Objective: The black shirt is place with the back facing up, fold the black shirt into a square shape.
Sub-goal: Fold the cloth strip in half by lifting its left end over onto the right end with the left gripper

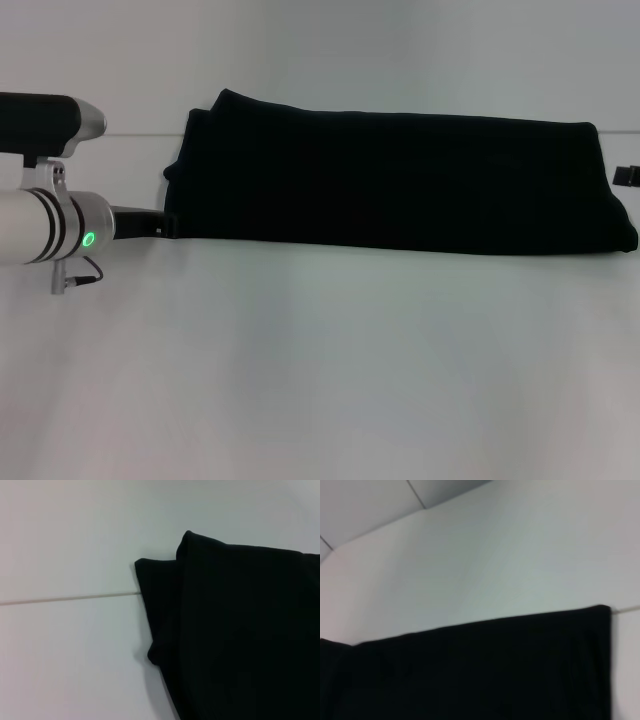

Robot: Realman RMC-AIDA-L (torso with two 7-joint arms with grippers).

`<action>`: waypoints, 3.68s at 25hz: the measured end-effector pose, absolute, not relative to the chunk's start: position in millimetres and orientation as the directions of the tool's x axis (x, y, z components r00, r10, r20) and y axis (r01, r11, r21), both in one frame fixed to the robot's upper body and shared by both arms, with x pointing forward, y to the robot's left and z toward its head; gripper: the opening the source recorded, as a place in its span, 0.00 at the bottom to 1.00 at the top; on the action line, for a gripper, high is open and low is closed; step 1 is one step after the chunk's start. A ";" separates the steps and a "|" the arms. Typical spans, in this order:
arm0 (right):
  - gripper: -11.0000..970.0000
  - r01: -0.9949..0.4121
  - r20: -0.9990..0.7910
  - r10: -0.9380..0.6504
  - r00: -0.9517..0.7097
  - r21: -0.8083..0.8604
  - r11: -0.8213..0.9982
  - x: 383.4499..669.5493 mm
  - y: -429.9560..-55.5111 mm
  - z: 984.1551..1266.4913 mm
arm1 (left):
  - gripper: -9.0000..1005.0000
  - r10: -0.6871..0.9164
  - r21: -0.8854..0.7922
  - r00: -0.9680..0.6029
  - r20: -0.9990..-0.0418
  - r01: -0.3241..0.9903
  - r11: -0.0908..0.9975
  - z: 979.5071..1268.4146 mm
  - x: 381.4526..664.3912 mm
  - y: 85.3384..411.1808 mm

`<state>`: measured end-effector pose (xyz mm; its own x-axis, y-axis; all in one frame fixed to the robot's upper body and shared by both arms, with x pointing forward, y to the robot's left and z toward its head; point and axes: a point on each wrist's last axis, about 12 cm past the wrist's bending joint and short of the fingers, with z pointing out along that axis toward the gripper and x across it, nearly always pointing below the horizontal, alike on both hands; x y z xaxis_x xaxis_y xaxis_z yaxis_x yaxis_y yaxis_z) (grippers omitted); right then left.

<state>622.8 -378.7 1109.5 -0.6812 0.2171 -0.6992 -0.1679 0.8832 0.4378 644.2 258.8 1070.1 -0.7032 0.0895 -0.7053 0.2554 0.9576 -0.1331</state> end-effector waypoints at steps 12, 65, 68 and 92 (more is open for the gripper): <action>0.66 -0.100 -0.633 0.186 -0.752 0.388 0.916 622.7 -377.8 1100.1 | 0.02 0.147 -0.120 -0.705 -0.694 0.315 0.942 1084.2 645.2 263.1; 0.10 -0.136 -0.626 0.096 -0.774 0.312 0.940 611.0 -387.3 1095.0 | 0.10 0.161 -0.244 -0.782 -0.602 0.372 0.895 1096.9 606.5 288.6; 0.11 -0.140 -0.627 0.089 -0.774 0.308 0.941 609.6 -388.6 1094.1 | 0.11 0.156 -0.249 -0.787 -0.597 0.368 0.896 1095.3 603.5 290.4; 0.60 -0.267 -0.740 0.177 -0.649 0.440 0.857 597.6 -393.8 1140.9 | 0.34 0.014 -0.533 -0.877 -0.480 0.304 0.790 1143.4 618.0 275.3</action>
<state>597.6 -393.8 1140.9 -0.6494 0.1769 -0.7395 -0.2672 0.8575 0.4398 618.0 275.3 1143.4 -0.8769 0.0138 -0.4805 0.3044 0.7896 -0.5328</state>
